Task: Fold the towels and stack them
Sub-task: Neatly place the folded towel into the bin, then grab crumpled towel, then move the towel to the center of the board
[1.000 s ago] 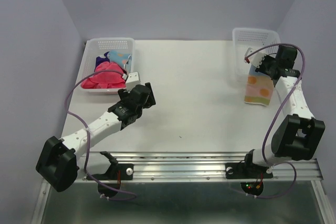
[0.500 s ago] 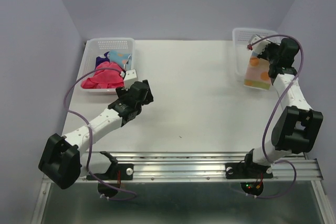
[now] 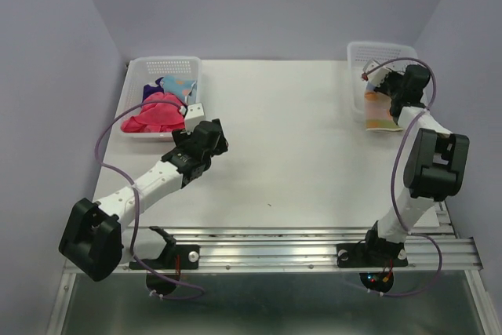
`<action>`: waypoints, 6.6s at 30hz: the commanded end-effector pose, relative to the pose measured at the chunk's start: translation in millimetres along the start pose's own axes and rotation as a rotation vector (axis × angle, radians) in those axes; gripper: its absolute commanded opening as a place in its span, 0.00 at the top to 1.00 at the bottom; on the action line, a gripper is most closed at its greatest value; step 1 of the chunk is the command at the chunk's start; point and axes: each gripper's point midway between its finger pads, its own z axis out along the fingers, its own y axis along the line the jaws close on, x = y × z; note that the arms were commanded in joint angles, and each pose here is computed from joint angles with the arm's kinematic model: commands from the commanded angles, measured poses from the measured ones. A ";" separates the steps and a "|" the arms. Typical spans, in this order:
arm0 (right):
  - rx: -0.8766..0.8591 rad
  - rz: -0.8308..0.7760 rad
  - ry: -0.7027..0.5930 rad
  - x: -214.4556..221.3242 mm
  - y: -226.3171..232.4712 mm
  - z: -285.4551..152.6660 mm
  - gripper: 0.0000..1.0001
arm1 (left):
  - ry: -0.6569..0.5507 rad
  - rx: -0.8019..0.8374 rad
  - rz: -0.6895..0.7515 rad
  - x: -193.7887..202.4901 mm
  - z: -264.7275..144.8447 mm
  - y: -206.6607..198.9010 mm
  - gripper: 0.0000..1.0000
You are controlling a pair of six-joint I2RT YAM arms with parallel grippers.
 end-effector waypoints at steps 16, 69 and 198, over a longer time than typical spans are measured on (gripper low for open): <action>0.046 0.016 -0.009 32.6 14.3 86.8 0.99 | -0.119 -0.034 -0.020 -35.9 4.8 2.3 0.01; 0.127 0.081 -0.062 -1.0 -28.3 101.3 0.00 | -0.135 -0.017 -0.038 -46.0 6.0 6.0 0.01; 0.248 1.546 0.100 -107.2 93.1 -169.5 0.00 | -0.553 1.016 -0.025 -316.5 -211.7 -204.5 1.00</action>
